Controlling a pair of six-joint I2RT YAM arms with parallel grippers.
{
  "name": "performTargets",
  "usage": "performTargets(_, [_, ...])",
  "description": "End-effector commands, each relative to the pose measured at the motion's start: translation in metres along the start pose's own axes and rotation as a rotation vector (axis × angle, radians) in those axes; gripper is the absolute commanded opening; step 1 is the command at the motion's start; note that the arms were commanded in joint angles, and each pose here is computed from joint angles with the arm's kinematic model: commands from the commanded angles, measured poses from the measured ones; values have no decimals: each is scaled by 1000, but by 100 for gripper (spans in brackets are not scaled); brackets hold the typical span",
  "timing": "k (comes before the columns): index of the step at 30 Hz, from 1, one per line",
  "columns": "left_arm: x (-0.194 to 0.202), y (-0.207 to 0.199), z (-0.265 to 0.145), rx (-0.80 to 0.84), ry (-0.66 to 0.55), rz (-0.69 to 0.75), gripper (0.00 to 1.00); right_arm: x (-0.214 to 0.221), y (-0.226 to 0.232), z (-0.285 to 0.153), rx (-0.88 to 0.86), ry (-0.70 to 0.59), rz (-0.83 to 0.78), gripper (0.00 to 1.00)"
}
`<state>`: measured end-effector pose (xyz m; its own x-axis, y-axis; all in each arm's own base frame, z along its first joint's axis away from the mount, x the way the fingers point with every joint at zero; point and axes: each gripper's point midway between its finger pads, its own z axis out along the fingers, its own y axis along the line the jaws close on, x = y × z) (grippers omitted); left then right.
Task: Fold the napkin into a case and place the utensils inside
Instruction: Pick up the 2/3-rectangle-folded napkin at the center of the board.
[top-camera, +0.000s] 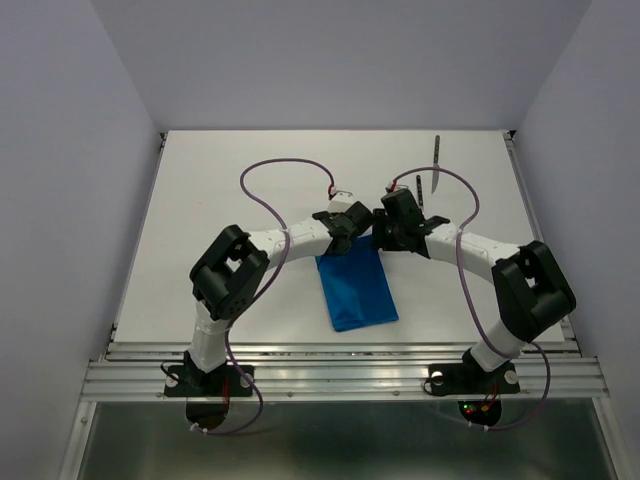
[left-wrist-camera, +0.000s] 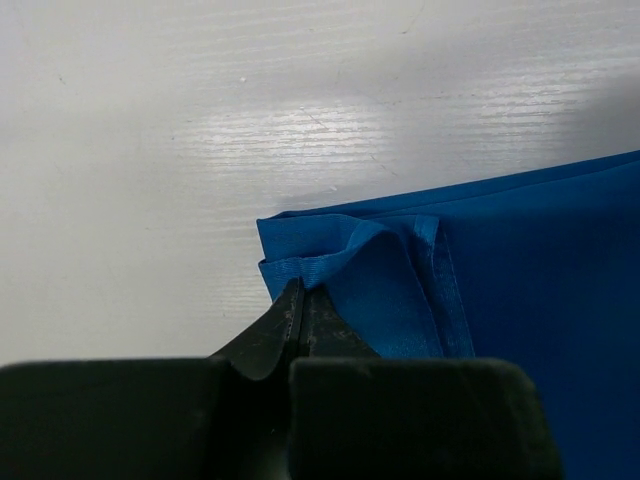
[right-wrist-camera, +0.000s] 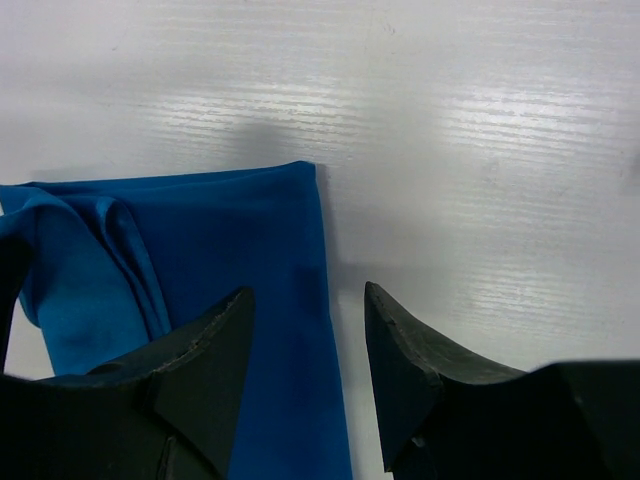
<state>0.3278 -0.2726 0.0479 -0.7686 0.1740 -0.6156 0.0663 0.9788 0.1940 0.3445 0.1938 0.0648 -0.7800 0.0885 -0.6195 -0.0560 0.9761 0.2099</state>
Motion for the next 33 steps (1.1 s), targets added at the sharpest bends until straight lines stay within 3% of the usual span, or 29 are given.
performTargets(1, [-13,-7,-5,8,-26,-7,1,-22,3,8,-22,-35,-13,54])
performTargets(14, [-17,-19,-1,77,-11,-45,0,-14,10,36,-105,-1,-28,55])
performTargets(20, [-15,-21,0,108,-1,-61,0,-10,14,41,-165,18,-2,49])
performTargets(27, [-13,-17,4,107,5,-70,0,-4,14,46,-185,30,24,31])
performTargets(33, [-12,-14,6,99,8,-73,0,-4,10,46,-162,19,35,33])
